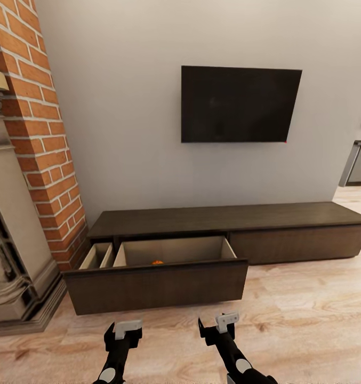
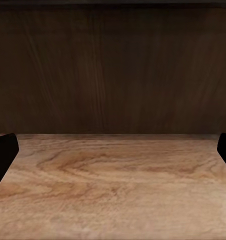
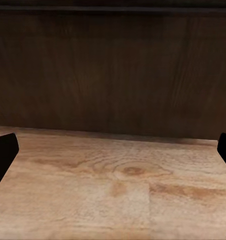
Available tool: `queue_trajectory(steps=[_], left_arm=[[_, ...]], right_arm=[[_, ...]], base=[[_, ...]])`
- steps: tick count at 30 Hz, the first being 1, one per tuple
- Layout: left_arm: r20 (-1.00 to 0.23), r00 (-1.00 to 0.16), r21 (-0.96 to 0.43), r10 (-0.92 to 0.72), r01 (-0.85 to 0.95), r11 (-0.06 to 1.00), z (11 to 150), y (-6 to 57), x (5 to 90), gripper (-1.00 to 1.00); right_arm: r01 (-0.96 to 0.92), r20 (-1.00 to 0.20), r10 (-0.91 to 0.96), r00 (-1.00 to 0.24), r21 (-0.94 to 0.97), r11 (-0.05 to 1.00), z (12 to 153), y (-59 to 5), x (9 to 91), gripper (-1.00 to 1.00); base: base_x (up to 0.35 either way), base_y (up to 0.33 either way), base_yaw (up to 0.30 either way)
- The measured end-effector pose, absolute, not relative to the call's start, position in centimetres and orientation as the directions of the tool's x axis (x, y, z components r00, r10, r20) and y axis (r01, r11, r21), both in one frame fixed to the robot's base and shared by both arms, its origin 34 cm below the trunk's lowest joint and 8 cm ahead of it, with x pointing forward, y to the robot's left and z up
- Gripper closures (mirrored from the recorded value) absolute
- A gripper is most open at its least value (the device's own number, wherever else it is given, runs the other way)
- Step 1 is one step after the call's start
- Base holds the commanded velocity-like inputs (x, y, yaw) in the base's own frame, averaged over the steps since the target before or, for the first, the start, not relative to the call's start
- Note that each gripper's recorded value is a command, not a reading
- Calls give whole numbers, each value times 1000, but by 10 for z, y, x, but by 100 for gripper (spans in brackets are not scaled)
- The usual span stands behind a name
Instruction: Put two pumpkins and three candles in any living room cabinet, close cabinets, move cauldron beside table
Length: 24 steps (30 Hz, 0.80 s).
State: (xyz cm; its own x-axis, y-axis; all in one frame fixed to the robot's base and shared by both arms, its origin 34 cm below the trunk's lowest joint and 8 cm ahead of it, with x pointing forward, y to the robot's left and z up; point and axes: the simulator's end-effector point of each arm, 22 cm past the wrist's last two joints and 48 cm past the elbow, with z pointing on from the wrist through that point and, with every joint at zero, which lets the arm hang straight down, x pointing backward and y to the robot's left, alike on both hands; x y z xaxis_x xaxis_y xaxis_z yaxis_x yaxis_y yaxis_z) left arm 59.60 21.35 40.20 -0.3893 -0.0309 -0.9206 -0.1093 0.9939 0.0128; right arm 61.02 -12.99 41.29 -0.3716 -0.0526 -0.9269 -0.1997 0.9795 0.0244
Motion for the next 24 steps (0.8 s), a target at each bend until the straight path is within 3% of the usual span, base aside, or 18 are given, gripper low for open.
queue_trajectory(steps=[19, 24], left_arm=[[-920, -391, 18, -21, -96, 995, 381, 209, 590, -100], [-920, -391, 21, -17, -94, 995, 382, 209, 590, -100]], right_arm=[[-200, -927, -52, -372, 25, 980, 393, -130, 605, -100], [-201, -927, -53, -372, 25, 979, 393, -129, 605, -100]], base=[[1, 0, 0], [139, 0, 0]])
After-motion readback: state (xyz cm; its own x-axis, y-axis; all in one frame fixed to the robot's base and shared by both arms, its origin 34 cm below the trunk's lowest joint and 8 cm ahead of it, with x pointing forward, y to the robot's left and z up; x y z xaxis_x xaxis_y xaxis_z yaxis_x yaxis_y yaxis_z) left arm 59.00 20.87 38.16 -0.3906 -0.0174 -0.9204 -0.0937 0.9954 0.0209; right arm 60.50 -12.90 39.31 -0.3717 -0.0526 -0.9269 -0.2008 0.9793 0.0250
